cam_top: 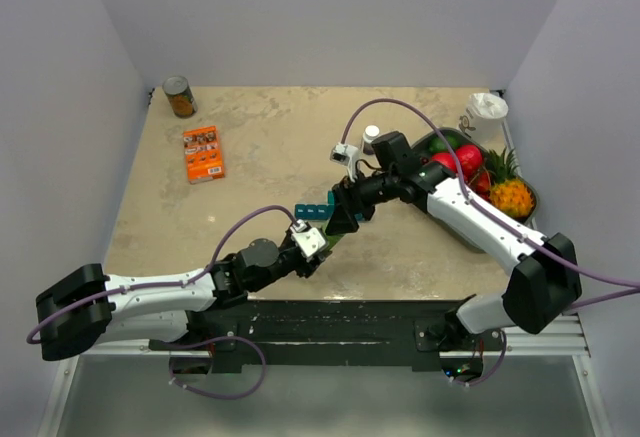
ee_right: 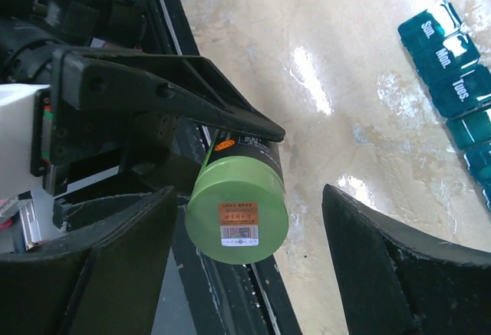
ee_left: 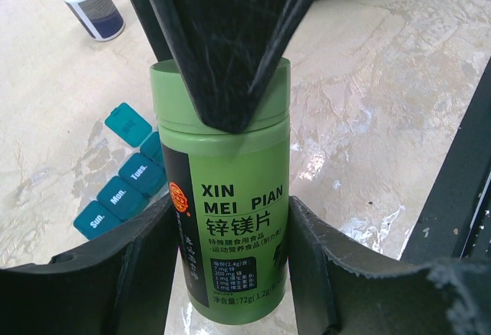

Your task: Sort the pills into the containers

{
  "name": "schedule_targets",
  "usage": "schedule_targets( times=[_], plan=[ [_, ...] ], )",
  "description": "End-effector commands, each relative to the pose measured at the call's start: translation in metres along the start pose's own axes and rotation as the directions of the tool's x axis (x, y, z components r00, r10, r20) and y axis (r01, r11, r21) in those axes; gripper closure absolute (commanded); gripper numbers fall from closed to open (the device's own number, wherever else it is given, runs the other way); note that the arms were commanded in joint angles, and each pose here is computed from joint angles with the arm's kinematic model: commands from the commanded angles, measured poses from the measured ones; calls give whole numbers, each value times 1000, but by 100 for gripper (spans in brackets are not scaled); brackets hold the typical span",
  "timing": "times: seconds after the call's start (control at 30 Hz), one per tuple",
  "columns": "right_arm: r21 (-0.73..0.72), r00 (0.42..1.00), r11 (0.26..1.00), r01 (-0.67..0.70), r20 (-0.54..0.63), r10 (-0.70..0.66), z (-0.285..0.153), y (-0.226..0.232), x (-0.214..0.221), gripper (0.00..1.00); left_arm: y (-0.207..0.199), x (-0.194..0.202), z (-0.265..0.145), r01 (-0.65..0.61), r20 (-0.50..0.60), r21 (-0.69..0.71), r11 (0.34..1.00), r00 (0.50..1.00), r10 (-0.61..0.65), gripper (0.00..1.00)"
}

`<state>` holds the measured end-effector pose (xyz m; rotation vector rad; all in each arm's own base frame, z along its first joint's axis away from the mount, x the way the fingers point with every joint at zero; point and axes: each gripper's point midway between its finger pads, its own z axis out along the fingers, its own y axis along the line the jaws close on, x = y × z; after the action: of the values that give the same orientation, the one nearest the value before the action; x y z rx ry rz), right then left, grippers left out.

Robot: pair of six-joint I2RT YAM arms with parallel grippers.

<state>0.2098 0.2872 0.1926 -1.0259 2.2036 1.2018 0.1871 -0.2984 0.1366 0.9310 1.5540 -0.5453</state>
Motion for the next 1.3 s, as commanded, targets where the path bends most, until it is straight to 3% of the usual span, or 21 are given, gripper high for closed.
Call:
schedule_targets(
  times=[0.0,0.1,0.2,0.23,0.33,0.37,0.43,0.47,0.53,0.57,0.63,0.67,0.77,0.9,0.93,1.03,1.07,1.13,1.17,1.23,1.27],
  plan=[
    [4,1000,1000,8,-21,-8,2,3,2,25,7,-44,4,15,126,-34,999,992,-11,100],
    [-12,999,1000,13,-30,-13,2,6,2,36,8,-44,4,14,125,-39,999,992,-9,100],
    [-36,997,998,61,-37,-62,1,9,2,63,8,-40,4,12,115,-41,999,993,-7,100],
    [-51,996,996,75,-34,-77,0,12,0,78,7,-40,3,13,115,-38,999,993,-9,100],
    [-155,981,971,180,-45,-189,-3,27,4,97,-4,-35,1,9,116,27,1000,993,-12,100],
    [-191,951,935,298,-30,-309,-4,28,4,99,-7,-34,0,8,117,48,999,993,-14,100],
    [-297,918,883,365,-44,-394,-9,44,16,100,-21,-31,-4,6,124,129,992,992,-22,100],
    [-336,845,796,503,-2,-535,-10,45,18,100,-26,-32,-5,9,131,155,988,991,-29,100],
    [-418,783,713,563,-6,-622,-15,60,35,100,-41,-30,-11,17,134,246,969,990,-51,100],
    [-434,692,612,661,38,-721,-14,60,38,100,-45,-30,-13,20,137,274,962,989,-60,100],
    [-461,618,540,704,25,-786,-10,63,49,100,-58,-29,-18,32,134,350,936,987,-84,100],
    [-468,550,482,741,10,-835,-6,60,54,100,-61,-27,-18,37,127,368,929,988,-89,100],
    [-468,499,448,762,-17,-867,-1,52,57,100,-65,-23,-20,75,102,394,916,987,-124,100],
    [-404,497,465,788,-28,-867,3,46,46,81,-55,-11,-21,118,89,342,932,984,-157,100],
    [-394,509,480,784,-33,-860,3,46,44,65,-51,-10,-21,133,87,323,937,982,-169,100],
    [-354,562,540,764,-48,-826,0,50,34,34,-46,-4,-22,153,82,288,945,979,-184,100],
    [-333,608,590,735,-61,-792,-2,51,31,28,-44,-3,-22,157,78,279,947,980,-185,100],
    [-298,634,613,732,-33,-773,-9,59,15,14,-41,0,-21,167,70,256,952,979,-190,100],
    [-269,698,682,680,-44,-714,-14,59,10,9,-39,0,-21,171,68,249,953,979,-193,100],
    [-191,750,737,648,-13,-662,-21,63,-13,5,-35,0,-22,185,71,226,956,976,-205,100],
    [-171,806,794,583,-2,-592,-25,66,-18,2,-34,-1,-22,190,77,218,957,975,-211,100]
  ],
)
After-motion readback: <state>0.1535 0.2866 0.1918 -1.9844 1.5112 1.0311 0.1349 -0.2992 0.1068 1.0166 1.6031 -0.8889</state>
